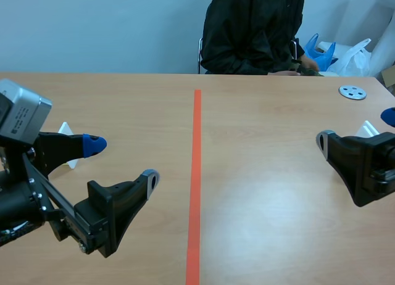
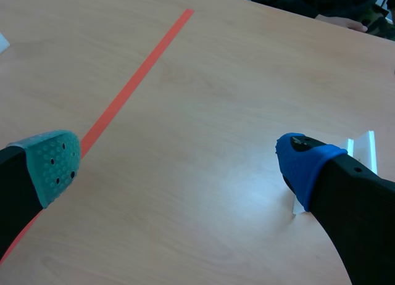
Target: Sort the leaf by its shape. The table is split by an orange tape line. A compound leaf with several leaflets goes to the left side, a simple leaf with one blade goes to the right side. Return to the home posture when a red brick is placed on the table.
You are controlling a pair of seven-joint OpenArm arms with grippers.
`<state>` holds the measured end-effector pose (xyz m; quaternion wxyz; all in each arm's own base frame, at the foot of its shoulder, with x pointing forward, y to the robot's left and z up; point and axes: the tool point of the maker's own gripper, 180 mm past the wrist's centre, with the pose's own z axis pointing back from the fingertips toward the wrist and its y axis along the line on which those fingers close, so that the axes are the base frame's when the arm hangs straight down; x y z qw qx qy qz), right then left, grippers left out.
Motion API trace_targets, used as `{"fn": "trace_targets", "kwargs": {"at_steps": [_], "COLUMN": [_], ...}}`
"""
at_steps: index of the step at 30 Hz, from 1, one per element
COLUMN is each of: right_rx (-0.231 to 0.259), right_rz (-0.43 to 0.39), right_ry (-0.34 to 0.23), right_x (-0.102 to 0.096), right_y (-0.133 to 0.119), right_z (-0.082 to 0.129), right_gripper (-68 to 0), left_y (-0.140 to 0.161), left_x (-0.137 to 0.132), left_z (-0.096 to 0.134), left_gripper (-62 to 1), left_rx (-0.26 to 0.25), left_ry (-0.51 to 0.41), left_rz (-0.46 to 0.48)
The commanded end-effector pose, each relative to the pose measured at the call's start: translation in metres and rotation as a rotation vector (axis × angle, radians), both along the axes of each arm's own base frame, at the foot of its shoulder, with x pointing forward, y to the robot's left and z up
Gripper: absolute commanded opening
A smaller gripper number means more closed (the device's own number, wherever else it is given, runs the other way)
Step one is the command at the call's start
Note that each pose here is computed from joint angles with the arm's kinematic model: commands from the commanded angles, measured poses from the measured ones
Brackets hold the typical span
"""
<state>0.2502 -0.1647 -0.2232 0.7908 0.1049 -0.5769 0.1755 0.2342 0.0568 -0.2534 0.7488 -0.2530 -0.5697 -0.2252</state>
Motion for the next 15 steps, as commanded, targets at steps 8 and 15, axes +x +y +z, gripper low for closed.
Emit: {"fn": "trace_targets", "kwargs": {"at_steps": [8, 15], "right_rx": [0.003, 0.004], "right_rz": [-0.003, -0.003], "right_ry": [-0.025, -0.025], "right_x": [0.0029, 0.003], "right_y": [-0.0018, -0.0018], "right_z": [0.0063, 0.0064], "right_gripper": [0.4, 0.4], "left_y": [-0.0013, -0.0023], "left_x": [0.0055, 0.0061], "left_z": [0.011, 0.0124], "left_gripper": [1.4, 1.4], "left_rx": [-0.044, -0.062], "left_ry": [-0.028, -0.027], "left_rz": [0.022, 0.029]}}
